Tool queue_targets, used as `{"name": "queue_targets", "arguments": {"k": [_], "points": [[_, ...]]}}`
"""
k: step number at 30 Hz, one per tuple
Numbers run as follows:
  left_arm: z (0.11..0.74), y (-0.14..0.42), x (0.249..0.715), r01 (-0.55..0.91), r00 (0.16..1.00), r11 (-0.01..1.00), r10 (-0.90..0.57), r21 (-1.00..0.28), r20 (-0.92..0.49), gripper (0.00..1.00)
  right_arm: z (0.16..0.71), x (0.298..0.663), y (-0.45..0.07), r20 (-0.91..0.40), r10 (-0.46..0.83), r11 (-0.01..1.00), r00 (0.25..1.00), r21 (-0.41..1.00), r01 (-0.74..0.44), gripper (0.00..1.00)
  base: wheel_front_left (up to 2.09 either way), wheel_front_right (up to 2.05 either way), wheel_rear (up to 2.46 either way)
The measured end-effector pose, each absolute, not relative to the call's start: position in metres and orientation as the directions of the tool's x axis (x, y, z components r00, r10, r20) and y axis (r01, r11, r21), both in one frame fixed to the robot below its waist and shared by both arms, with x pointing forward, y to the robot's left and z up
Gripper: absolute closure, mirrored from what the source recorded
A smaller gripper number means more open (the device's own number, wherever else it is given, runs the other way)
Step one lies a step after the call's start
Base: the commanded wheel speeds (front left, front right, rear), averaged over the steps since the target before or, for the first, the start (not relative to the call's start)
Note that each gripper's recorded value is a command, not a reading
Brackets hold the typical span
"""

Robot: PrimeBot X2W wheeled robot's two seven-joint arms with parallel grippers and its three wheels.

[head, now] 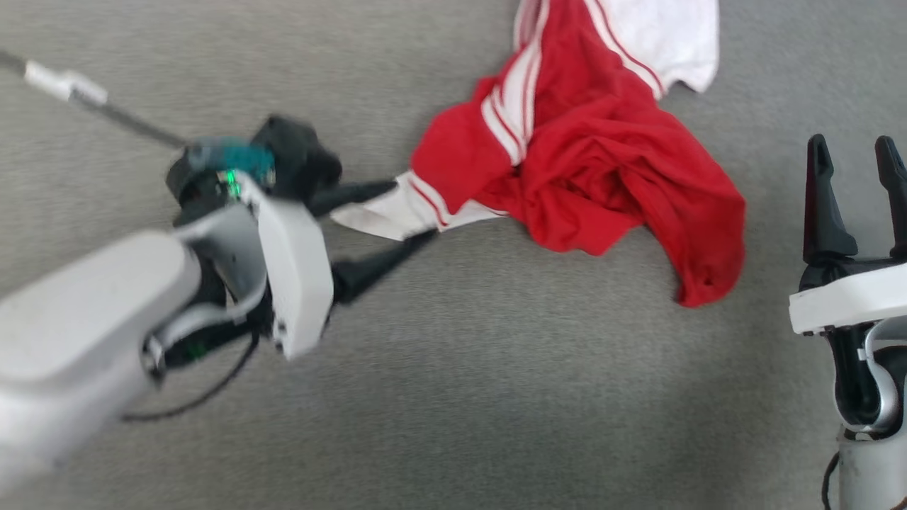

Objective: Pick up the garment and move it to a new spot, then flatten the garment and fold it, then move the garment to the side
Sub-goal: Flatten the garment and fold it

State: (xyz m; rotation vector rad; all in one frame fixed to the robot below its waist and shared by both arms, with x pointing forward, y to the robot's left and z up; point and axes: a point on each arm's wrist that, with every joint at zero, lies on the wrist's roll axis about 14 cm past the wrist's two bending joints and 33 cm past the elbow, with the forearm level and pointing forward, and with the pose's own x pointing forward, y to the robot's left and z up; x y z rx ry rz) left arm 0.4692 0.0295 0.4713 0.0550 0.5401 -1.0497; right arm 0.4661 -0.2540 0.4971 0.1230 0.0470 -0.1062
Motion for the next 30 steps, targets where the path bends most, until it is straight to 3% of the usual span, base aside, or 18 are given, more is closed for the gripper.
{"name": "queue_targets", "arguments": {"k": [8, 20, 28, 29, 30], "points": [[0.433, 0.015, 0.493, 0.817, 0.316, 0.515, -0.775, -0.259, -0.547, 0.00, 0.492, 0.456, -0.267, -0.062, -0.153, 0.980, 0.986, 0.120, 0.160, 0.00, 0.00, 0.00, 0.00], [0.420, -0.004, 0.486, 0.801, 0.238, 0.477, -0.807, -0.362, -0.540, 0.00, 0.485, 0.451, -0.272, -0.071, -0.174, 0.975, 0.982, 0.129, 0.182, 0.00, 0.00, 0.00, 0.00], [0.406, -0.003, 0.495, 0.804, 0.253, 0.494, -0.788, -0.332, -0.561, 0.00, 0.478, 0.452, -0.269, -0.077, -0.167, 0.972, 0.983, 0.155, 0.178, 0.00, 0.00, 0.00, 0.00], [0.404, -0.002, 0.497, 0.801, 0.260, 0.500, -0.785, -0.328, -0.562, 0.40, 0.478, 0.452, -0.269, -0.078, -0.167, 0.972, 0.983, 0.155, 0.178, 0.00, 0.00, 0.00, 0.00], [0.401, -0.001, 0.501, 0.794, 0.274, 0.514, -0.780, -0.325, -0.563, 0.69, 0.477, 0.452, -0.269, -0.078, -0.168, 0.972, 0.983, 0.154, 0.178, 0.00, 0.00, 0.00, 0.00]]}}
